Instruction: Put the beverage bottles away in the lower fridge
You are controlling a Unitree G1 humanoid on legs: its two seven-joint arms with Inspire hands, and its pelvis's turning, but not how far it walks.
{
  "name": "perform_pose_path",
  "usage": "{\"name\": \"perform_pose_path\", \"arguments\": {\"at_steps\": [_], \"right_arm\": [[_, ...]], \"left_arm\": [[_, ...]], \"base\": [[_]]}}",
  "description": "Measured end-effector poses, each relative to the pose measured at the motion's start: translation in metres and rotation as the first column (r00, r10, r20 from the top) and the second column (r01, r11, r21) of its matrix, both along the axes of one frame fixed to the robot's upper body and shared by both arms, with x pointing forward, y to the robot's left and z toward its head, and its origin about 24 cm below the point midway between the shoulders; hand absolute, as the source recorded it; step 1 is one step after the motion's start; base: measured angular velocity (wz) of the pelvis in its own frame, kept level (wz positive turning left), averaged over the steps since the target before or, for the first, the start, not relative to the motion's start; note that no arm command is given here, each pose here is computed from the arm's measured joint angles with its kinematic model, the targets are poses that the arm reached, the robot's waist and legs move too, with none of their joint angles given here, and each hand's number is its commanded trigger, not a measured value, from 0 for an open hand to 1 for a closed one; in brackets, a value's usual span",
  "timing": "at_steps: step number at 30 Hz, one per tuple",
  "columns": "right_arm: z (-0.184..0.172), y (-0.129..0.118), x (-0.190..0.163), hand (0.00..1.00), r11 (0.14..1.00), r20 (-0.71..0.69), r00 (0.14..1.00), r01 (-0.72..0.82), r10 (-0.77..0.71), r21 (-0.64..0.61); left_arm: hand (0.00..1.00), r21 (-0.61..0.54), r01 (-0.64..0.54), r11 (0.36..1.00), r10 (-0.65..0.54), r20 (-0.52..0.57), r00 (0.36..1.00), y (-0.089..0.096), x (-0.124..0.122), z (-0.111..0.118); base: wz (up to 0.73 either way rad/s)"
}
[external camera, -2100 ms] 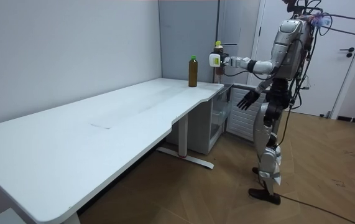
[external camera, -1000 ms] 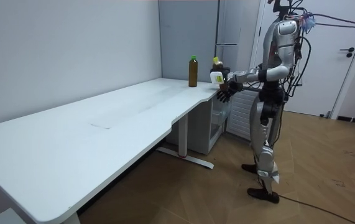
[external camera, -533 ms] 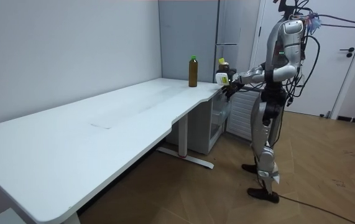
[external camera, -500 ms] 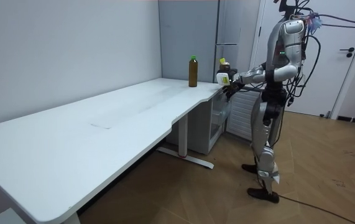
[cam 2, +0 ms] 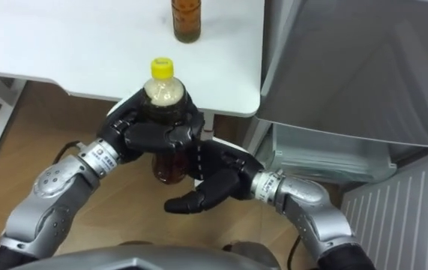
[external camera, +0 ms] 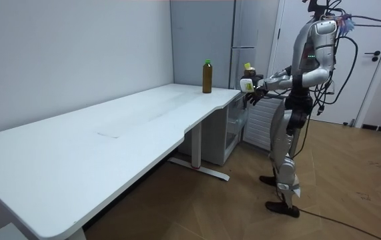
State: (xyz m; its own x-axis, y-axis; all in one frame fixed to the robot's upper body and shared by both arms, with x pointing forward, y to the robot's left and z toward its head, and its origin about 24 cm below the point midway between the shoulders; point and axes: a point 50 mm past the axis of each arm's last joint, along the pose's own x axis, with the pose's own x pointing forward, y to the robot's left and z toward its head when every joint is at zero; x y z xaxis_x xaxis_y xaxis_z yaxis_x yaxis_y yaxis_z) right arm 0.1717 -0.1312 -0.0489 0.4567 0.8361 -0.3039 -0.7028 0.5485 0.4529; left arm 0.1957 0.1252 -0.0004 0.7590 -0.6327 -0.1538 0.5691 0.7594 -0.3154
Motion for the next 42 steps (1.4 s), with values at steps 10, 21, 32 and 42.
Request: {"name": "perform_pose_path", "arguments": {"at_steps": [10, 21, 32, 42], "right_arm": [[-0.004, -0.001, -0.006, 0.00, 1.000, -0.068, 0.997, -0.023, 0.023, 0.003], [-0.006, -0.001, -0.010, 1.00, 1.000, -0.103, 0.995, -0.006, 0.007, 0.015], [-0.012, -0.005, -0.011, 1.00, 0.997, -0.139, 0.989, 0.049, -0.057, -0.062], [-0.013, -0.001, -0.013, 1.00, 0.997, -0.148, 0.988, 0.044, -0.053, -0.062]], "left_arm": [[1.00, -0.023, 0.037, 0.999, -0.039, -0.102, 0.994, -0.001, -0.009, -0.018], [1.00, -0.033, 0.046, 0.998, -0.049, -0.118, 0.992, -0.001, -0.011, -0.021], [1.00, -0.045, 0.153, 0.987, -0.157, -0.108, 0.982, -0.019, -0.012, -0.019], [1.00, -0.087, 0.169, 0.982, -0.179, -0.121, 0.976, -0.025, -0.012, -0.018]], "base": [[0.00], [0.00], [0.00], [0.00]]}}
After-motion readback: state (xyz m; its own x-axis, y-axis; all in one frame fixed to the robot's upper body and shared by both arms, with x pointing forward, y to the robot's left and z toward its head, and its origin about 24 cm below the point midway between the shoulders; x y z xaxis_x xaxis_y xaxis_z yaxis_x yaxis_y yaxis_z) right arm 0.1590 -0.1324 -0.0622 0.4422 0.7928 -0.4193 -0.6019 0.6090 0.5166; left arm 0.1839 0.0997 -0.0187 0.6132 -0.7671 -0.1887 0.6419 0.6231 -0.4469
